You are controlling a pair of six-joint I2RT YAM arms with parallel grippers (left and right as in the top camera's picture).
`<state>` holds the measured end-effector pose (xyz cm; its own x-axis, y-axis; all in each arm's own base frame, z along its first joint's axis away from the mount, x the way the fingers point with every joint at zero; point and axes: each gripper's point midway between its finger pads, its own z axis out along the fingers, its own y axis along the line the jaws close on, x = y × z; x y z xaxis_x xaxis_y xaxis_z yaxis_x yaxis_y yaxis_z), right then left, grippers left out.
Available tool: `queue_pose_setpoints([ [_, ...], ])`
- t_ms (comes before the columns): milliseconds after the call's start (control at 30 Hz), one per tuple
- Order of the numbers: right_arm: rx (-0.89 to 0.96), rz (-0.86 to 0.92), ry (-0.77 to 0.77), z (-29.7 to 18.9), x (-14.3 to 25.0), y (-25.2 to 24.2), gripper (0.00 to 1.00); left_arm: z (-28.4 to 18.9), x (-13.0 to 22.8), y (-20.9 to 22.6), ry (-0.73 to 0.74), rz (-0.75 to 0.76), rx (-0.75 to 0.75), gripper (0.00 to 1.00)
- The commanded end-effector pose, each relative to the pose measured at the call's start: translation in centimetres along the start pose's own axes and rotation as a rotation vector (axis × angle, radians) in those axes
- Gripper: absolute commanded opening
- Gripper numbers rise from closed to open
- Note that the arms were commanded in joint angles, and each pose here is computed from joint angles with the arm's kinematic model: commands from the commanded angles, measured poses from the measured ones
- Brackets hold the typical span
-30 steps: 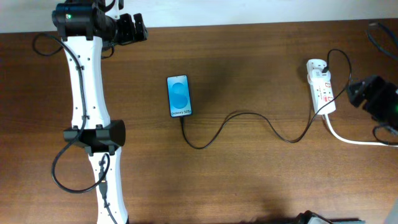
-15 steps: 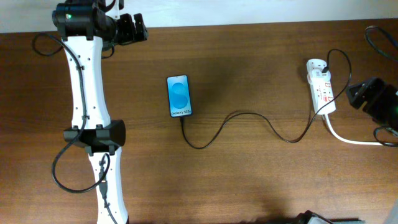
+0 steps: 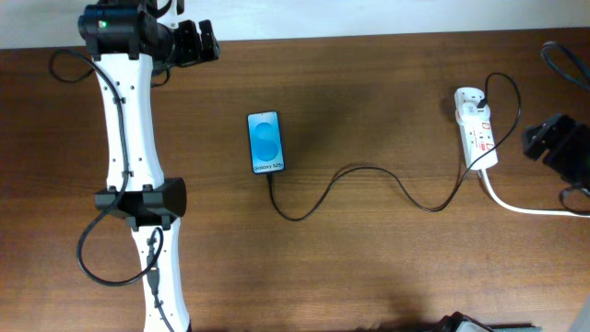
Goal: Plug charger to phone and switch on socket
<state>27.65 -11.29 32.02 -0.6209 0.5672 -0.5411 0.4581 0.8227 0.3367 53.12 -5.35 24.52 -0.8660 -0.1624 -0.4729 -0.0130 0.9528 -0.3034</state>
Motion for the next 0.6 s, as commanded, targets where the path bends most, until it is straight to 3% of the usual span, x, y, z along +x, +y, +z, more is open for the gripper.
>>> queue_pose_setpoints([
  [0, 0.068, 0.052, -0.057, -0.4, -1.6, -2.0, 0.92, -1.2, -0.3, -0.3, -0.024, 0.005, -0.005, 0.99],
  [133, 0.08, 0.113, -0.12, -0.5, -3.6, -4.0, 0.99, -1.2, -0.3, -0.3, -0.024, 0.005, -0.004, 1.0],
  [233, 0.088, 0.143, -0.146, 0.4, -5.1, -5.6, 0.98, -1.2, -0.3, -0.3, -0.024, 0.006, -0.004, 0.99],
  [567, 0.031, 0.181, 0.014, 8.6, -6.0, -10.5, 0.98, -1.2, -0.3, -0.3, -0.024, 0.005, -0.004, 0.99],
])
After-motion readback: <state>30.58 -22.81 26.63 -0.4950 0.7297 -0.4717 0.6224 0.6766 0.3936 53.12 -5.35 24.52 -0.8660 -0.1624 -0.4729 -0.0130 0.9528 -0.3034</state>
